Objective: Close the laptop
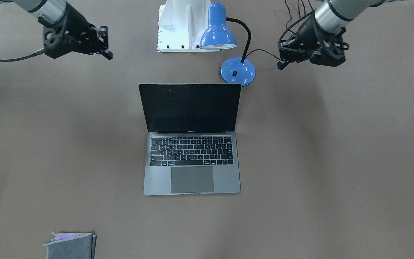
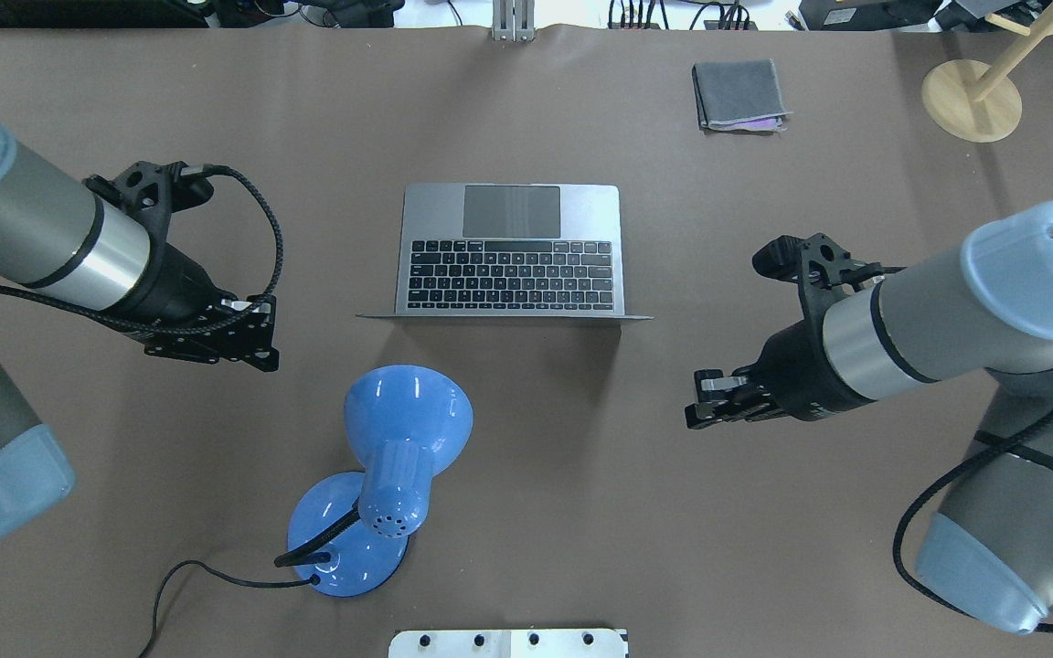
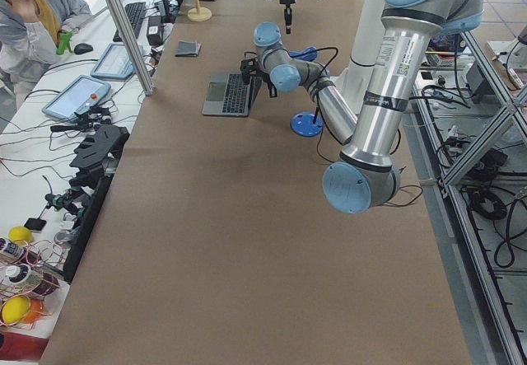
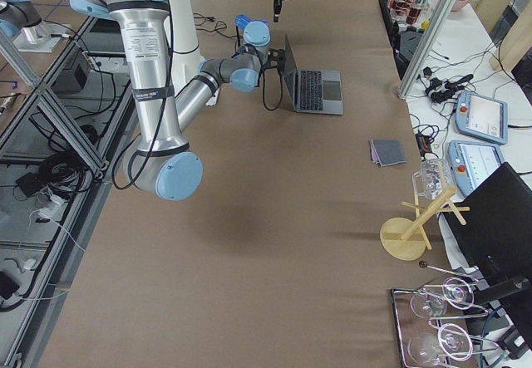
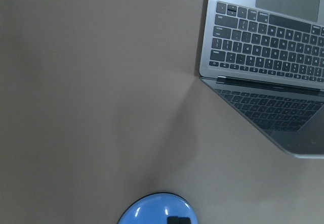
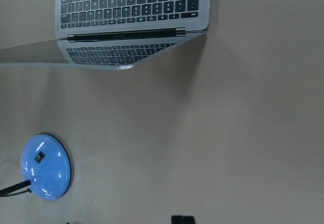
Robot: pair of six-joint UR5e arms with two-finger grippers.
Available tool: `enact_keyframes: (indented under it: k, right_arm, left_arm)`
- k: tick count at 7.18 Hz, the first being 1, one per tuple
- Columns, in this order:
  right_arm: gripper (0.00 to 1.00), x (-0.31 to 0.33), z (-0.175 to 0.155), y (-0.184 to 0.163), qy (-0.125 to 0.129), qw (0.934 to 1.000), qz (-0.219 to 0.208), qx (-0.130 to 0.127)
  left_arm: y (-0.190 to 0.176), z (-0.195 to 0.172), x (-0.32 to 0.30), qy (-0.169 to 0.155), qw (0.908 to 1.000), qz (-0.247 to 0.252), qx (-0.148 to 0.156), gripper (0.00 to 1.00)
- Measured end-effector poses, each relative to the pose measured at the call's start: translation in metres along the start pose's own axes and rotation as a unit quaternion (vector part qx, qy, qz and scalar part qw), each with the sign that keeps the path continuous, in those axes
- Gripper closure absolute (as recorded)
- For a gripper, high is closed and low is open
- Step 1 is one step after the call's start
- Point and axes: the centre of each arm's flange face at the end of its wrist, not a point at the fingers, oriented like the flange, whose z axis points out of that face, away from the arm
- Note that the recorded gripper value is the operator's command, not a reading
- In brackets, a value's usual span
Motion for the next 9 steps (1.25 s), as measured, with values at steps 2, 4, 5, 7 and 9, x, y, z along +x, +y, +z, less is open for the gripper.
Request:
enact_keyframes:
  k: [2, 4, 5, 7, 9]
  right_arm:
    - [1.00, -0.028, 0.018, -0.014, 0.009, 0.9999, 0.008, 0.011]
    - [1.00, -0.036, 0.022, -0.026, 0.017, 0.9994, 0.013, 0.028]
    - [1.00, -0.035, 0.021, -0.033, 0.020, 0.9990, 0.016, 0.036]
    - [1.00, -0.041, 0.020, -0.045, 0.022, 0.9982, 0.018, 0.054]
    - [1.00, -0.049, 0.021, -0.059, 0.026, 0.9973, 0.022, 0.065]
  left_arm:
    - [0.007, 0.018, 0.018, -0.001, 1.0000, -0.003, -0.009, 1.00]
    - [0.000, 0.042, 0.045, -0.005, 0.9999, -0.001, -0.011, 1.00]
    - [-0.007, 0.049, 0.055, -0.007, 1.0000, -0.001, -0.007, 1.00]
    - [-0.015, 0.054, 0.066, -0.009, 0.9999, 0.001, 0.006, 1.00]
    - [-0.021, 0.053, 0.081, -0.003, 0.9997, 0.010, 0.024, 1.00]
